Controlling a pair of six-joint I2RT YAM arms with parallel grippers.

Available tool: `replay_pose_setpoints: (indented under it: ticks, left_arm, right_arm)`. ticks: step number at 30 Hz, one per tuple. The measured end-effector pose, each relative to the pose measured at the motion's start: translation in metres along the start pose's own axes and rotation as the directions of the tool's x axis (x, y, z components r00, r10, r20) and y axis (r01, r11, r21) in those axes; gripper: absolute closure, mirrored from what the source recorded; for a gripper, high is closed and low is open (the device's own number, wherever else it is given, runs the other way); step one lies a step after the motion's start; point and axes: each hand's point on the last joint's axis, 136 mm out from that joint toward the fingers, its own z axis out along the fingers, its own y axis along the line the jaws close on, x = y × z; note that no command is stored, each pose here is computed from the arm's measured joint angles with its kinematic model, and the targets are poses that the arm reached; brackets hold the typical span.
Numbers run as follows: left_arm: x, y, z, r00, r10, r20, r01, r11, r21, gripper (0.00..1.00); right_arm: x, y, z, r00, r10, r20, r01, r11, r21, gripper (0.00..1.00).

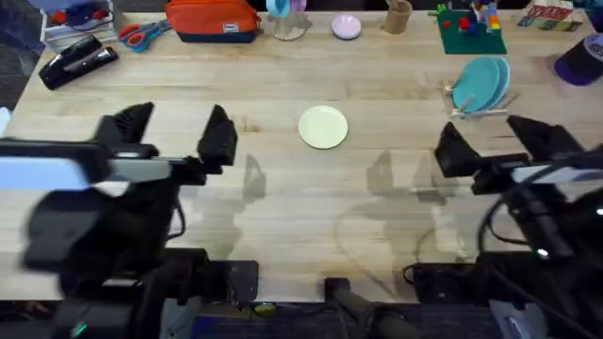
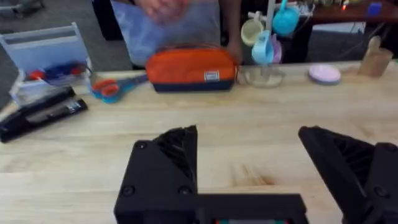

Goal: Pick up the plates from the table one by one and place each into a slot on the dish rack.

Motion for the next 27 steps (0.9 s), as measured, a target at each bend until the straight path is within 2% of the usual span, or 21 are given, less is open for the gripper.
replay_pose_setpoints:
  ticks: [8, 12, 16, 22, 27]
  left_arm:
    - [-0.060, 0.001, -0.044, 0.999, 0.001, -0.043, -0.001, 1.000, 0.001, 0.007]
    - [-0.084, 0.002, -0.052, 0.996, 0.000, -0.088, 0.000, 1.000, 0.003, 0.007]
    - [-0.095, 0.001, -0.048, 0.983, 0.000, -0.183, 0.002, 1.000, 0.011, 0.007]
    - [-0.103, -0.003, -0.032, 0.930, 0.000, -0.369, 0.015, 0.999, 0.037, 0.007]
    - [-0.107, -0.005, -0.014, 0.857, 0.001, -0.515, 0.032, 0.998, 0.054, 0.007]
  right_arm:
    - [-0.051, -0.002, -0.053, 1.000, -0.005, -0.028, 0.005, 1.000, -0.003, 0.007]
    - [-0.059, -0.002, -0.070, 0.996, -0.003, -0.095, 0.003, 1.000, -0.008, 0.007]
    - [-0.068, -0.002, -0.075, 0.988, -0.002, -0.157, 0.000, 1.000, -0.012, 0.007]
    - [-0.084, -0.003, -0.069, 0.967, 0.000, -0.254, -0.005, 1.000, -0.019, 0.008]
    - [-0.096, -0.005, -0.055, 0.927, 0.001, -0.374, -0.012, 1.000, -0.027, 0.009]
